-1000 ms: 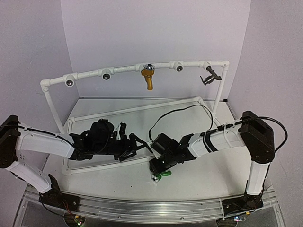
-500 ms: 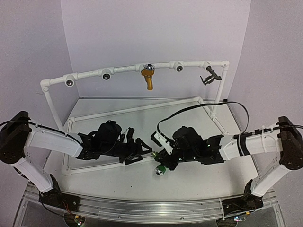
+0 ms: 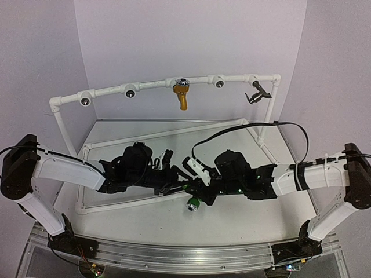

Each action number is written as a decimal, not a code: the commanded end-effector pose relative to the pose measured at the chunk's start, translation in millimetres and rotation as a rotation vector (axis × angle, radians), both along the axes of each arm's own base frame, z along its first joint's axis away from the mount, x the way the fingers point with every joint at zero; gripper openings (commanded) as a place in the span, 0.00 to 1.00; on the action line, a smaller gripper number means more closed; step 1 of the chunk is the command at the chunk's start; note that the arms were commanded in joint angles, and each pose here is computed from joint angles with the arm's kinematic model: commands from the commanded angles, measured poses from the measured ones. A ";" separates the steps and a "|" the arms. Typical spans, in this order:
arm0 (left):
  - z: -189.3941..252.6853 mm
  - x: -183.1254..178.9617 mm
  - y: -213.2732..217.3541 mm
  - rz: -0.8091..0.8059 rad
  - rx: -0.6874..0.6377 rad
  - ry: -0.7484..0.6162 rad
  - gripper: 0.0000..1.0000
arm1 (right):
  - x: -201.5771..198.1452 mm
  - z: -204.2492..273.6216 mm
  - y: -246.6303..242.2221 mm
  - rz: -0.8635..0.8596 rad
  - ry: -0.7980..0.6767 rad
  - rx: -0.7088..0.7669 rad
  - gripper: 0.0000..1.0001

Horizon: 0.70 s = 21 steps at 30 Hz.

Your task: Install the water faucets

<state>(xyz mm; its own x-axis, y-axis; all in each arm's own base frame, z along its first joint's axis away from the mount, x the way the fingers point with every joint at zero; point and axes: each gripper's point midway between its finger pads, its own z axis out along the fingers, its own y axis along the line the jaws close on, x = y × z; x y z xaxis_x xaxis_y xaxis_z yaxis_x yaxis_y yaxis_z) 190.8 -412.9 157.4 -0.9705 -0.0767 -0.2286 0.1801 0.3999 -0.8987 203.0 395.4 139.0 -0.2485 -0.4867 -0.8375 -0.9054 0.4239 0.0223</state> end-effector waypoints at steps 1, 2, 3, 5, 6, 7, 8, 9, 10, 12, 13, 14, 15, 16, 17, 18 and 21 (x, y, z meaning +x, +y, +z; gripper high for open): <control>16.5 -3.2 -9.6 -0.030 -0.044 -0.036 0.31 | 10.9 38.9 15.1 -0.036 -0.047 0.137 0.00; 17.9 -3.1 -9.7 -0.030 -0.047 -0.040 0.25 | 11.9 40.3 14.4 -0.049 -0.041 0.143 0.00; 19.4 -2.8 -9.9 -0.030 -0.051 -0.045 0.18 | 12.8 41.7 13.6 -0.063 -0.032 0.151 0.00; 24.3 -2.2 -10.3 -0.031 -0.060 -0.060 0.06 | 15.2 47.5 11.8 -0.100 -0.005 0.177 0.00; 26.7 -1.6 -9.6 -0.030 -0.063 -0.072 0.01 | 17.3 49.4 9.4 -0.125 0.004 0.182 0.06; 29.8 -1.0 -8.6 -0.030 -0.067 -0.090 0.01 | 19.4 52.7 6.1 -0.154 0.015 0.191 0.24; 34.8 0.9 -6.1 -0.023 -0.073 -0.110 0.00 | 21.5 55.3 1.5 -0.185 0.024 0.190 0.40; 41.9 3.1 -2.7 -0.015 -0.083 -0.141 0.00 | 24.3 55.9 -4.3 -0.228 0.043 0.182 0.63; 50.6 5.1 1.7 -0.007 -0.096 -0.176 0.00 | 25.8 55.5 -10.3 -0.265 0.075 0.175 0.81; 71.0 7.7 12.0 0.011 -0.137 -0.261 0.00 | 25.5 60.9 -20.9 -0.312 0.186 0.212 0.97; 86.0 7.8 17.6 0.020 -0.169 -0.317 0.00 | 23.1 66.1 -25.3 -0.305 0.267 0.254 0.98; 99.9 6.7 21.9 0.023 -0.198 -0.367 0.00 | 21.0 74.2 -28.2 -0.299 0.343 0.320 0.98; 111.9 5.0 25.1 0.023 -0.226 -0.411 0.00 | 13.5 85.0 -28.2 -0.265 0.406 0.393 0.98; 124.6 2.5 27.9 0.019 -0.255 -0.456 0.00 | 8.5 98.3 -27.7 -0.243 0.451 0.468 0.98; 137.5 -0.5 30.5 0.015 -0.287 -0.495 0.00 | 2.5 112.3 -27.1 -0.209 0.473 0.535 0.98; 147.8 -2.9 32.8 0.013 -0.314 -0.528 0.00 | -0.6 122.6 -26.2 -0.198 0.514 0.593 0.98; 177.3 -11.9 39.2 0.003 -0.417 -0.610 0.00 | -10.6 156.0 -18.5 -0.104 0.598 0.756 0.98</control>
